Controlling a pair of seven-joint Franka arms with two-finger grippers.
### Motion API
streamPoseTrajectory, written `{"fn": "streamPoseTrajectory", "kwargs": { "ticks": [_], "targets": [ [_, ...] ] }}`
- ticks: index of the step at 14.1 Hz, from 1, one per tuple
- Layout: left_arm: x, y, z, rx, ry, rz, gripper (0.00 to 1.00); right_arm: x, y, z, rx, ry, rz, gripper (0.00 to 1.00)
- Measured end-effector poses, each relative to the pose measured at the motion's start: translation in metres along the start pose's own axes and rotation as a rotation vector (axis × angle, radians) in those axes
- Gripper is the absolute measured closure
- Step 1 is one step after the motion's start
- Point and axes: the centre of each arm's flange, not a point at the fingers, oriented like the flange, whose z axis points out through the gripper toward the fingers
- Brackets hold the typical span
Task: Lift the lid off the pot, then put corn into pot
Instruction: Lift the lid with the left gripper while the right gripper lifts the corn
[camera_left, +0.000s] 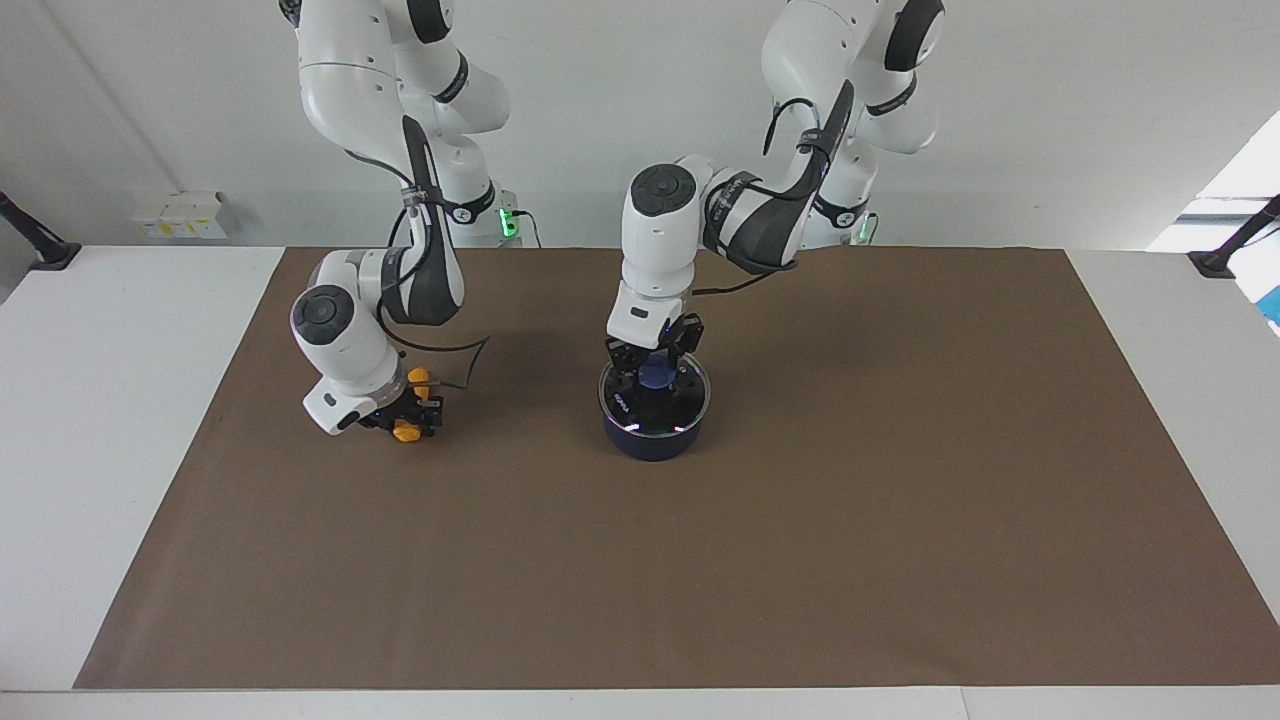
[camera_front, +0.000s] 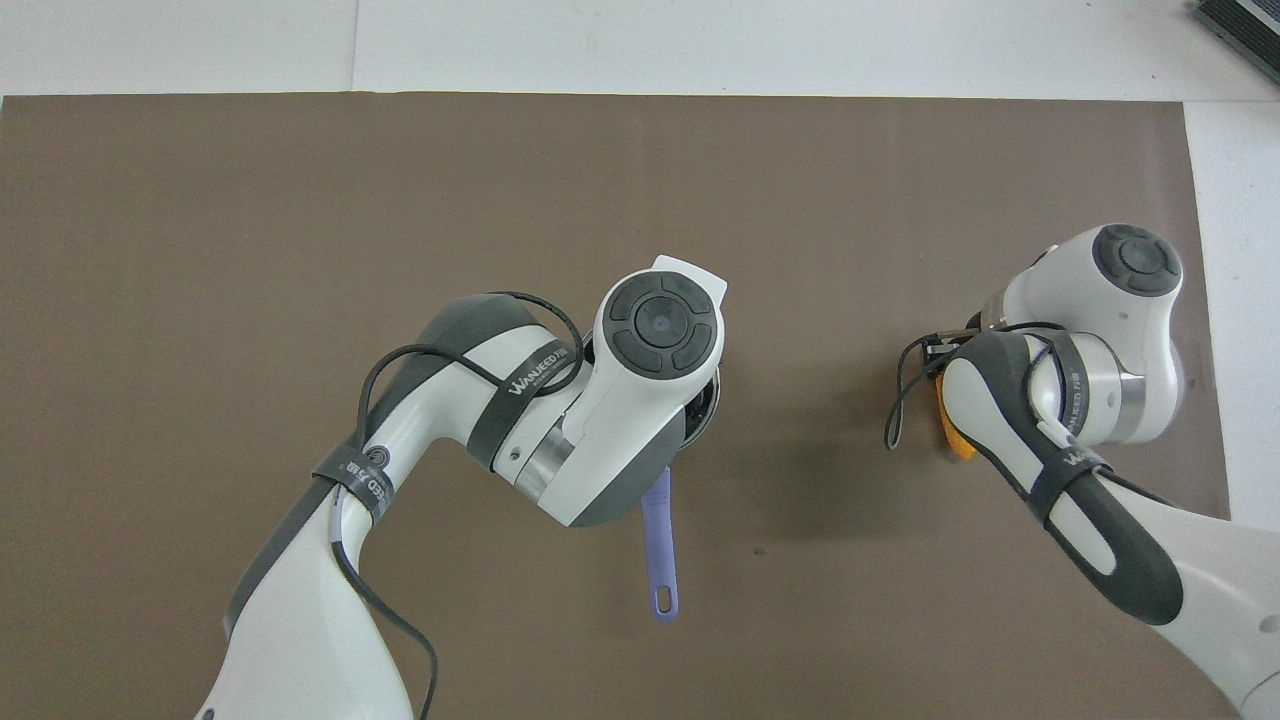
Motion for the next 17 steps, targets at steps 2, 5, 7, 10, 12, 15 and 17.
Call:
{"fn": "streamPoseTrajectory", "kwargs": {
  "ticks": [2, 5, 7, 10, 12, 15, 17],
  "targets": [
    [0.003, 0.0, -0.003, -0.004, 0.005, -0.006, 0.4, 0.0, 0.0, -0.003, 0.0, -0.005, 0.002, 0.59],
    [0.014, -0.002, -0.027, -0.023, 0.023, -0.022, 0.4, 0.002, 0.001, -0.006, 0.0, 0.0, 0.003, 0.59],
    [0.027, -0.008, -0.05, -0.04, 0.045, -0.043, 0.4, 0.004, 0.001, -0.013, 0.0, -0.003, 0.003, 0.59],
    [0.057, -0.036, -0.088, -0.072, 0.077, -0.063, 0.4, 0.015, -0.003, -0.052, -0.001, -0.004, -0.002, 0.59],
    [0.078, -0.061, -0.108, -0.084, 0.093, -0.067, 0.4, 0.02, -0.004, -0.092, -0.001, 0.006, -0.004, 0.59],
    [0.106, -0.097, -0.122, -0.077, 0.1, -0.063, 0.4, 0.018, -0.007, -0.148, -0.001, 0.012, 0.0, 0.59],
    [0.125, -0.121, -0.121, -0.063, 0.098, -0.049, 0.4, 0.016, -0.023, -0.176, -0.001, 0.013, 0.013, 0.59]
  ]
}}
